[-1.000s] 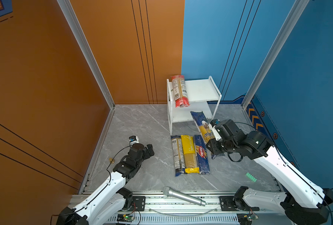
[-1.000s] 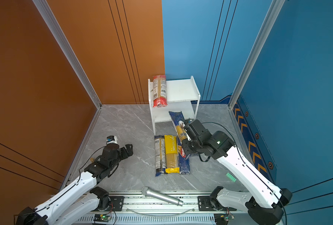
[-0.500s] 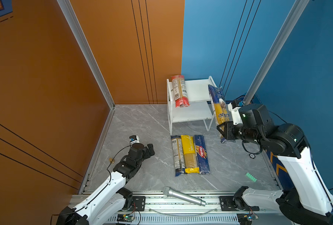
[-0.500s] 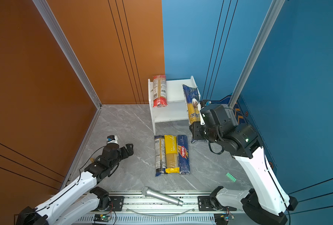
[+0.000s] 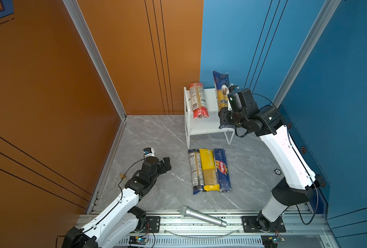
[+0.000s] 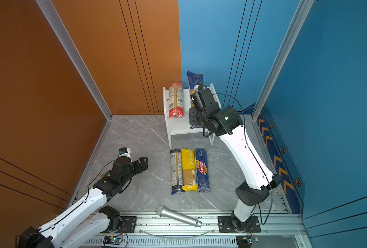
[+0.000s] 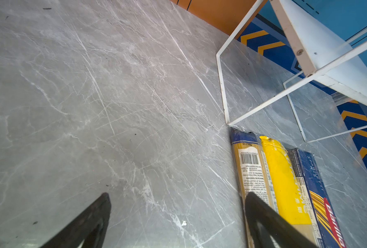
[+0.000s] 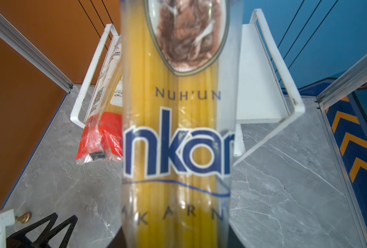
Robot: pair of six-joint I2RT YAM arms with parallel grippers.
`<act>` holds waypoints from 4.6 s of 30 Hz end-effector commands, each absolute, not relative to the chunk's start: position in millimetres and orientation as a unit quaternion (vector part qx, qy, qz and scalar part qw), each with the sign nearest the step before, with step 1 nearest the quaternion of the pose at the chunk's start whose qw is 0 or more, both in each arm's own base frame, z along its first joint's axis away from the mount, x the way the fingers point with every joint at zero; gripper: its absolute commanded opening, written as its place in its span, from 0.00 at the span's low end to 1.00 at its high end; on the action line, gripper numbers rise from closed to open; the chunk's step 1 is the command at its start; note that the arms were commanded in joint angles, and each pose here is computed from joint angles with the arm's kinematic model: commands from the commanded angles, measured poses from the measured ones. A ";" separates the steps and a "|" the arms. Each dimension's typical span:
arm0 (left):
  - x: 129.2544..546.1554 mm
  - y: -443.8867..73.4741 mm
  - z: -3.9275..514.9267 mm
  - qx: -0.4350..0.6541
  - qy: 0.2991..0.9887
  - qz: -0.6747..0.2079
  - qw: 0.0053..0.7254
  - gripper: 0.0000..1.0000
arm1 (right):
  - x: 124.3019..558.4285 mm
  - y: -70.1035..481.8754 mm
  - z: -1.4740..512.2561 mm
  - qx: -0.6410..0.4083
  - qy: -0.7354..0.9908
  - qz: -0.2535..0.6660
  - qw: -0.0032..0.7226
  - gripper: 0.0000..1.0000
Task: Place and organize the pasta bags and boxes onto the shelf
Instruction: 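Carry the upright Ankara bag with the right gripper over the shelf's upper tier, then lower the Ankara bag beside the red-capped bag on the upper tier, then open the right gripper and move it down over the clear-wrapped spaghetti bag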
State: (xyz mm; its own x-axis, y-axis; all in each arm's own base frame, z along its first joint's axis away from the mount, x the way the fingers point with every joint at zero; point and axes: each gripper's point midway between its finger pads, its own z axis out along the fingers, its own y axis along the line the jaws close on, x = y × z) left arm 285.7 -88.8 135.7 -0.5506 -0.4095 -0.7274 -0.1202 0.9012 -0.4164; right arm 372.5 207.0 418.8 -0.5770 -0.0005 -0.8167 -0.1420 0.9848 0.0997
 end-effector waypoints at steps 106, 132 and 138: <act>294.8 -95.0 140.0 -0.142 0.873 -0.153 0.441 0.98 | 253.6 203.6 316.7 -0.077 0.863 0.220 0.449 0.86; 284.8 -90.5 137.0 -0.143 0.873 -0.154 0.439 0.98 | 222.0 306.7 90.0 -0.121 0.956 0.121 0.238 0.90; 285.1 -91.0 131.7 -0.143 0.876 -0.153 0.434 0.98 | 213.6 314.0 69.0 -0.131 0.962 0.105 0.216 0.90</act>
